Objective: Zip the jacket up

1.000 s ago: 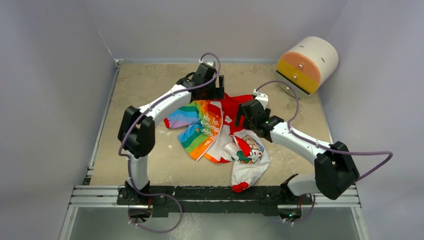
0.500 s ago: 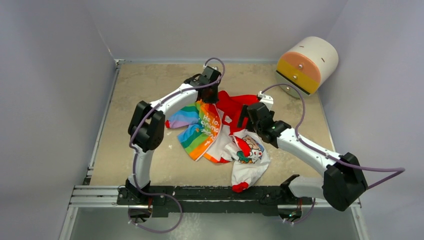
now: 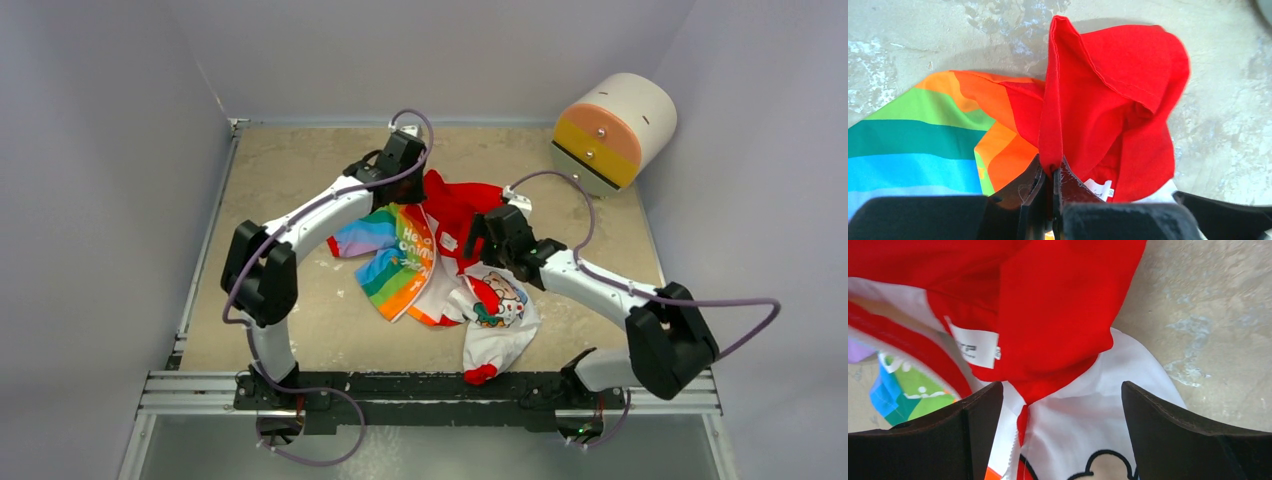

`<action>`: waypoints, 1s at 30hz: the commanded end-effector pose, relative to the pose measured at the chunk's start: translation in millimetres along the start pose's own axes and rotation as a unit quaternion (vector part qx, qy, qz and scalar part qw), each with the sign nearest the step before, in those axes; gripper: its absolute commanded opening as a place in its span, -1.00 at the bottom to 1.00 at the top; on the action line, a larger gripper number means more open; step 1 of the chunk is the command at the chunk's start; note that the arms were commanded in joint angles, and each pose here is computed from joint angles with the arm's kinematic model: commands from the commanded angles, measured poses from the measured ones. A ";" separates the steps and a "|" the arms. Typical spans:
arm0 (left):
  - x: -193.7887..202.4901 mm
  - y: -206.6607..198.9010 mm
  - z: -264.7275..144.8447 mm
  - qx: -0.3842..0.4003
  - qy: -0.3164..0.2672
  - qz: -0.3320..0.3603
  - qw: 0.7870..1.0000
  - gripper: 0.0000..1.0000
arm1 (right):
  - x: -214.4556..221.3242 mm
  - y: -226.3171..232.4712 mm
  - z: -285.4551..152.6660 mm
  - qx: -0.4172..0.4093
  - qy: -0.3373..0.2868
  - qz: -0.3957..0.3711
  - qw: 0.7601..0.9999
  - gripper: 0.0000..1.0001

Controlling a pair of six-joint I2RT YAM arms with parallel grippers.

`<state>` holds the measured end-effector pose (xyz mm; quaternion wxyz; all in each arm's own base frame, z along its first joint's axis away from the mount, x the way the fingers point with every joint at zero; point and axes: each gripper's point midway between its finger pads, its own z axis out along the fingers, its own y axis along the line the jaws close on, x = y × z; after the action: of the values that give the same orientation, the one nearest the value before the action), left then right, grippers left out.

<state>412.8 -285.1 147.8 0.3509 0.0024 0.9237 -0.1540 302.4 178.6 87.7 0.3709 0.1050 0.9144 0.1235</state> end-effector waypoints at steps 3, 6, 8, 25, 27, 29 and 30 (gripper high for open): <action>-26.5 -5.9 -30.5 0.024 -0.068 -0.025 0.997 -1.00 | -2.9 26.0 17.9 -0.037 0.006 0.015 0.999 0.73; -23.4 -3.4 -33.7 0.025 -0.068 -0.026 0.997 -1.00 | 4.6 27.5 25.4 -0.038 0.021 0.012 0.999 0.64; -21.8 -2.5 -36.4 0.026 -0.068 -0.026 0.997 -1.00 | 7.7 34.4 27.5 -0.053 0.031 0.015 0.998 0.42; -51.9 -16.0 -101.8 0.081 -0.128 -0.032 0.988 -1.00 | -87.6 59.2 -24.9 -0.069 -0.101 0.011 0.992 -1.00; -61.5 -19.3 -118.5 0.090 -0.145 -0.032 0.985 -1.00 | -103.3 62.2 -41.7 -0.077 -0.125 0.014 0.989 -1.00; -74.1 -21.3 -141.1 0.099 -0.169 -0.035 0.980 -1.00 | -119.6 65.1 -62.0 -0.089 -0.151 0.019 0.984 -1.00; -80.0 -21.8 -152.9 0.104 -0.181 -0.036 0.977 -1.00 | -127.5 66.4 -72.7 -0.096 -0.165 0.022 0.981 -1.00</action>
<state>378.0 -260.1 234.1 0.4337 -0.0149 0.8753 -0.2135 338.4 203.8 164.0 0.4412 0.0955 0.8741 0.1794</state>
